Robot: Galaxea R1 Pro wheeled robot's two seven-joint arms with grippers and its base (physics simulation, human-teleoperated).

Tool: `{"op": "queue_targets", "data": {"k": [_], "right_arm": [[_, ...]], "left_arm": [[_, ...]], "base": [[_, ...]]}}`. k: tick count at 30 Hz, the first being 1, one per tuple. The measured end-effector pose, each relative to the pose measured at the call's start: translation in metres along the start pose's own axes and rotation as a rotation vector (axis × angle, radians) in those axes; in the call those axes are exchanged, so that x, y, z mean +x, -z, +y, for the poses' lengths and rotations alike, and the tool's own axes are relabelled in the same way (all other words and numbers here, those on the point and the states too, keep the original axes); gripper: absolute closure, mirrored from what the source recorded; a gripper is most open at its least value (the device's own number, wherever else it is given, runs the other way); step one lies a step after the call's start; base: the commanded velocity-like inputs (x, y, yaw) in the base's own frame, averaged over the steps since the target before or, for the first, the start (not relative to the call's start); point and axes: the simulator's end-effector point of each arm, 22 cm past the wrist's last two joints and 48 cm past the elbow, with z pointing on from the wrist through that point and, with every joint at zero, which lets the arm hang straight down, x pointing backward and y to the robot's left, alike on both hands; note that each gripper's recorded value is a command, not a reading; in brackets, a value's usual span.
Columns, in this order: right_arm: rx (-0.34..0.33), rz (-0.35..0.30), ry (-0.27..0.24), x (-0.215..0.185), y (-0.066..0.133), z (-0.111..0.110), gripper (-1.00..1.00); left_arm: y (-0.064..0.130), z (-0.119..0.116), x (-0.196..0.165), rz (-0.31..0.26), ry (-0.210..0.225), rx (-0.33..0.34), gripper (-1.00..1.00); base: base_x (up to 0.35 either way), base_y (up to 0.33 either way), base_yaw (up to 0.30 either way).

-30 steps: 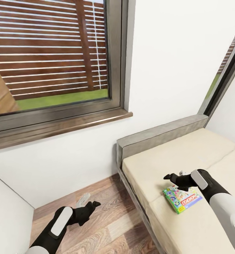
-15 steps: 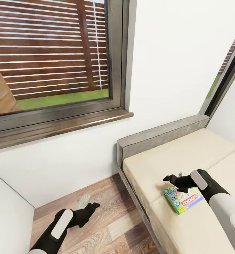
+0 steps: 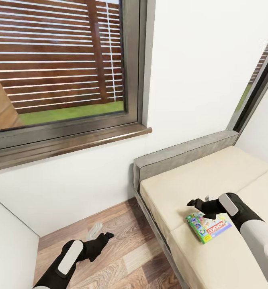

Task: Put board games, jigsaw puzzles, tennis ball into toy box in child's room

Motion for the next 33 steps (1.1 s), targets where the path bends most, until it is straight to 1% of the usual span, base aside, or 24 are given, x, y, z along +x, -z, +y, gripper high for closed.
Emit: {"op": "queue_targets", "data": {"k": [5, 17, 33], "right_arm": [[0.001, -0.002, -0.002, -0.0010, 0.0007, -0.0009, -1.00], [0.001, -0.005, -0.003, -0.0027, 0.0017, -0.0014, -1.00], [0.001, -0.006, -0.003, -0.0033, 0.0020, -0.0015, -1.00]], "left_arm": [[-0.0001, 0.0006, 0.0004, 0.000, 0.000, -0.001, -1.00], [-0.0002, 0.0011, 0.0007, -0.001, -0.001, -0.003, -1.00], [-0.0001, 0.0016, 0.0005, -0.001, -0.002, -0.004, -1.00]], "base": [[0.000, 0.000, -0.132], [0.000, 0.000, -0.196], [0.000, 0.000, -0.045]]}}
